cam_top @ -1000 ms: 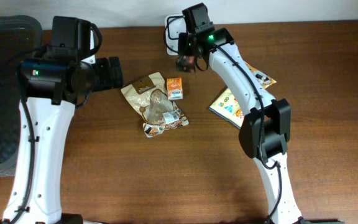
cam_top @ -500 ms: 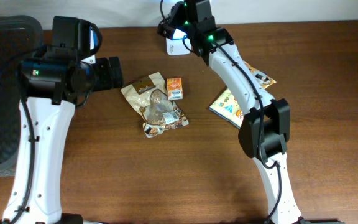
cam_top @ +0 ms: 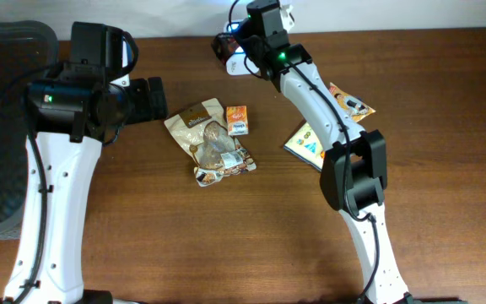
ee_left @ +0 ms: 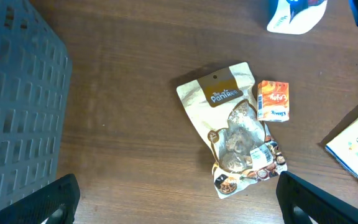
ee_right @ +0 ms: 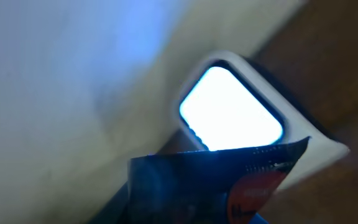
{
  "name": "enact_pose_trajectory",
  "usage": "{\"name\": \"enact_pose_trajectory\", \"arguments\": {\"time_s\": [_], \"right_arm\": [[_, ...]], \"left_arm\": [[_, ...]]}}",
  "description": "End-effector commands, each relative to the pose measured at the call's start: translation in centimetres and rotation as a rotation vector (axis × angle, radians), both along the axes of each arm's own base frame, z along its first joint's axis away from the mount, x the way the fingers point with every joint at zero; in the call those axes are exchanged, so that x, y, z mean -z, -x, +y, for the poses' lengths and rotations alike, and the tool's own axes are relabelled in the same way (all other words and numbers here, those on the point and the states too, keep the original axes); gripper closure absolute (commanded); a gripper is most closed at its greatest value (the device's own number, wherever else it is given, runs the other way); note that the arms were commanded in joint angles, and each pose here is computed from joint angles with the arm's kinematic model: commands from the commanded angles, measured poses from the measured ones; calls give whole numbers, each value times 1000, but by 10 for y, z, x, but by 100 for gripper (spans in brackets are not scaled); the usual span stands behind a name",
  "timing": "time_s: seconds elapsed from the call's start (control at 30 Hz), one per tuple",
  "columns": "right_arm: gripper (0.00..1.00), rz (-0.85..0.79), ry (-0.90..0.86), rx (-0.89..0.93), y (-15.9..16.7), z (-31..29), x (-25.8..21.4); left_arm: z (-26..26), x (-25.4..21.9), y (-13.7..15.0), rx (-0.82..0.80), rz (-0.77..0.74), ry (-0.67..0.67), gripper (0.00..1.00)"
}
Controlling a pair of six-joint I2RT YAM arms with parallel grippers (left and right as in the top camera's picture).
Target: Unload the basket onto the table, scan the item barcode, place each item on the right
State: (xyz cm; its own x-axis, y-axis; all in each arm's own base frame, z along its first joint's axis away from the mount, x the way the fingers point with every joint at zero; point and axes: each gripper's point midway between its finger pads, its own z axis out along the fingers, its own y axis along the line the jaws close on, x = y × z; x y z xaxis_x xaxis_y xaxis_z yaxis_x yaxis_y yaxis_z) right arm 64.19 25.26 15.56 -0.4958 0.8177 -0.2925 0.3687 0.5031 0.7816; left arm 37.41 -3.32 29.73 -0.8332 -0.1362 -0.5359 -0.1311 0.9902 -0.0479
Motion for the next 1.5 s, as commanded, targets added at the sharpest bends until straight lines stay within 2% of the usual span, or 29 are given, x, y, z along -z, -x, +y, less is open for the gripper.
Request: {"name": "enact_pose_trajectory", "arguments": {"time_s": [0.0, 0.47, 0.83, 0.97, 1.0, 1.07, 1.1, 1.17, 1.3, 1.4, 1.47], "right_arm": [[69, 84, -137, 122, -3, -23, 3], [69, 121, -212, 43, -2, -22, 2], [65, 147, -155, 3, 9, -4, 17], [76, 130, -116, -25, 8, -8, 16], [76, 117, -114, -36, 6, -7, 13], [76, 80, -107, -81, 3, -10, -2], [81, 52, -98, -113, 1, -12, -12], [83, 27, -88, -134, 1, -22, -31], [82, -18, -2, -159, 8, -50, -71], [73, -18, 133, -234, 24, -68, -83], [64, -6, 223, -316, 34, -69, -77]], "left_arm": [[1, -1, -1, -12, -1, -1, 1], [1, -1, -1, -12, -2, -1, 1], [1, -1, -1, -12, -2, -1, 1], [1, -1, -1, -12, -2, -1, 1], [1, -1, -1, -12, -1, -1, 1], [1, -1, -1, -12, -1, -1, 1], [1, -1, -1, -12, -1, -1, 1], [1, -1, -1, -12, -1, -1, 1], [1, -1, -1, -12, -1, -1, 1], [1, -1, -1, -12, -2, -1, 1], [1, -1, -1, -12, -1, -1, 1]]}}
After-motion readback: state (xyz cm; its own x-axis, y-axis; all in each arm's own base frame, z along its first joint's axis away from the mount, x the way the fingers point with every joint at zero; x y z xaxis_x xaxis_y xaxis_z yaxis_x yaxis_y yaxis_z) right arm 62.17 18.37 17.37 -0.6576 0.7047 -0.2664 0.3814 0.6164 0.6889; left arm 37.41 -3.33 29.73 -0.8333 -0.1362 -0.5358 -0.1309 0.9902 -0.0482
